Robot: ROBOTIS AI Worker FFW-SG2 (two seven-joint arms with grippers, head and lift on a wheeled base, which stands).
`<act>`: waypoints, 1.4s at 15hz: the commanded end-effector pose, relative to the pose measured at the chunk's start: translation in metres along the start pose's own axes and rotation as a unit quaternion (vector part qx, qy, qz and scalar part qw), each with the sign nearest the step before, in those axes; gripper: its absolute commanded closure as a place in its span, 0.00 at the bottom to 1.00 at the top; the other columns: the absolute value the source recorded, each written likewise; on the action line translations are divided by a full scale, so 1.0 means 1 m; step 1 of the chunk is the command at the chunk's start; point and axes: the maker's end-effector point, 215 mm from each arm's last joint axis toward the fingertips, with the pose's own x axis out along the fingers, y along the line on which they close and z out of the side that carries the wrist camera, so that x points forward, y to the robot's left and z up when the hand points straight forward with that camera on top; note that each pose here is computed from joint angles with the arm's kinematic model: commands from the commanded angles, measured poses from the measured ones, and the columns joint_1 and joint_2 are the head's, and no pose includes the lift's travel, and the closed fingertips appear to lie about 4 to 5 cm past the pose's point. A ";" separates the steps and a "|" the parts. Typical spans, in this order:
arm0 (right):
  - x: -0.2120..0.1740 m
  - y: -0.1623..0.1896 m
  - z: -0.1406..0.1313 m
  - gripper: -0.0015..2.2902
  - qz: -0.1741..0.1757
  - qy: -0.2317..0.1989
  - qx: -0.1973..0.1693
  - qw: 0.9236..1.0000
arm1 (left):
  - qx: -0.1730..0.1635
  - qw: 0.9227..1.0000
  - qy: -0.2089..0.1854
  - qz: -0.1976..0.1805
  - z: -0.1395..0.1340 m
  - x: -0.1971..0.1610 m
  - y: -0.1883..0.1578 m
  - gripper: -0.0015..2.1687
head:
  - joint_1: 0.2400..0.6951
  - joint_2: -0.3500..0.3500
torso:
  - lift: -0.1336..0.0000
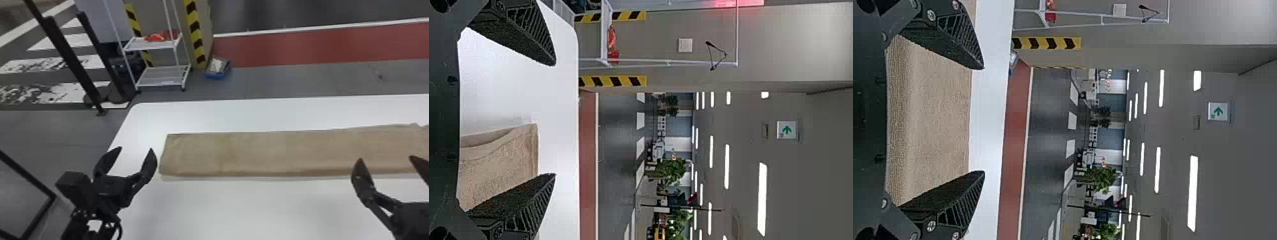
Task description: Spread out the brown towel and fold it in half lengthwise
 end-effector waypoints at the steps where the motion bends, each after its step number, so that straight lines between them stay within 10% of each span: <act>1: 0.000 0.000 -0.001 0.07 -0.001 0.002 0.001 1.000 | -0.001 1.000 -0.001 -0.002 0.000 0.001 -0.002 0.04 | 1.00 0.81 | 0.07; 21: 0.000 -0.001 -0.004 0.07 -0.001 0.006 0.004 1.000 | 0.000 1.000 0.006 -0.006 -0.006 0.004 -0.007 0.05 | 1.00 0.80 | 0.07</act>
